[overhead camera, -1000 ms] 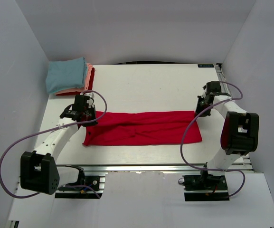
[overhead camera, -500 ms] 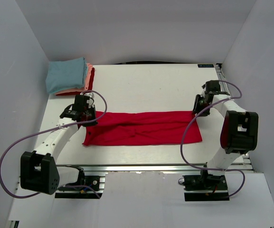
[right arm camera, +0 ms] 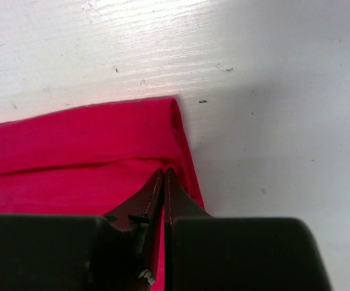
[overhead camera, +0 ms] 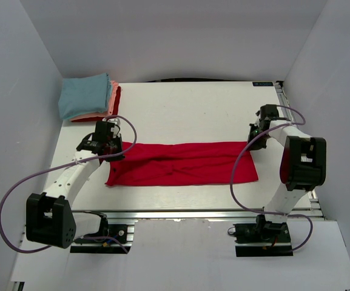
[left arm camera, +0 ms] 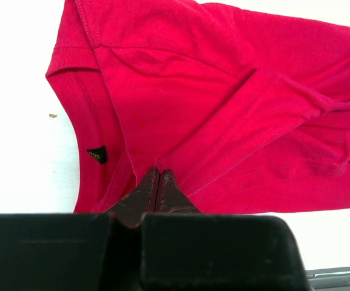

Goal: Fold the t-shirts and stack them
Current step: Fold the other side of the tshirt into a rectangle

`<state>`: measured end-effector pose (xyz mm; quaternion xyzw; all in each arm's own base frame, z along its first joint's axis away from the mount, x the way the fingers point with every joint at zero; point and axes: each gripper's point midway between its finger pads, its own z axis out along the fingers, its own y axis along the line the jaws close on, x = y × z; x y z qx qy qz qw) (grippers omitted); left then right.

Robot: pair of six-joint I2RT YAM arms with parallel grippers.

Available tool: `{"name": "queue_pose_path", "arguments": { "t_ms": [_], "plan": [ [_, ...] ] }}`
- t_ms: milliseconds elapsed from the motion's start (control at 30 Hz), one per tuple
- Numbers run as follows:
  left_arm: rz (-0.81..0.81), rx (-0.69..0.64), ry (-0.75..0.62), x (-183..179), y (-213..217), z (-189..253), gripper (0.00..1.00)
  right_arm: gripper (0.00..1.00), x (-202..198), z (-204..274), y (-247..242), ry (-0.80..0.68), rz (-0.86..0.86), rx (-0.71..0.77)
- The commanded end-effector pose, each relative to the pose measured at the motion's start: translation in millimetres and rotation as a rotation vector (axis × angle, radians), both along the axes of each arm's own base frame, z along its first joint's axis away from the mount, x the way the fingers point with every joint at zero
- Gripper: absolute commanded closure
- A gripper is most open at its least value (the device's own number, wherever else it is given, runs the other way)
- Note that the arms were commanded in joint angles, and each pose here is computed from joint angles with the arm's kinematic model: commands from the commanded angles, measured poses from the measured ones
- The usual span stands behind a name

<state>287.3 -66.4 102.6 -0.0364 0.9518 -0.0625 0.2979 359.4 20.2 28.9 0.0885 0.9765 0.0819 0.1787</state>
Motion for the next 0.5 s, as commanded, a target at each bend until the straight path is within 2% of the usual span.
{"name": "queue_pose_path", "arguments": {
  "t_ms": [0, 67, 100, 333, 467],
  "plan": [
    [-0.003, -0.004, -0.029, 2, 0, 8, 1.0, 0.93, 14, 12, -2, -0.056, 0.0, -0.016],
    [-0.002, -0.003, -0.029, 1, 0, 8, 1.0, 0.93, 14, 13, -2, -0.059, 0.001, -0.017],
    [-0.003, -0.005, -0.031, 2, 0, 9, 1.0, 1.0, 14, 14, -1, -0.062, 0.002, -0.016],
    [-0.003, -0.004, -0.028, 2, 0, 7, 1.0, 1.0, 18, 23, -3, -0.087, 0.002, -0.028],
    [-0.002, -0.003, -0.026, 2, 0, 6, 1.0, 0.93, 23, 26, 0, -0.096, 0.009, -0.013]
  ]
}}
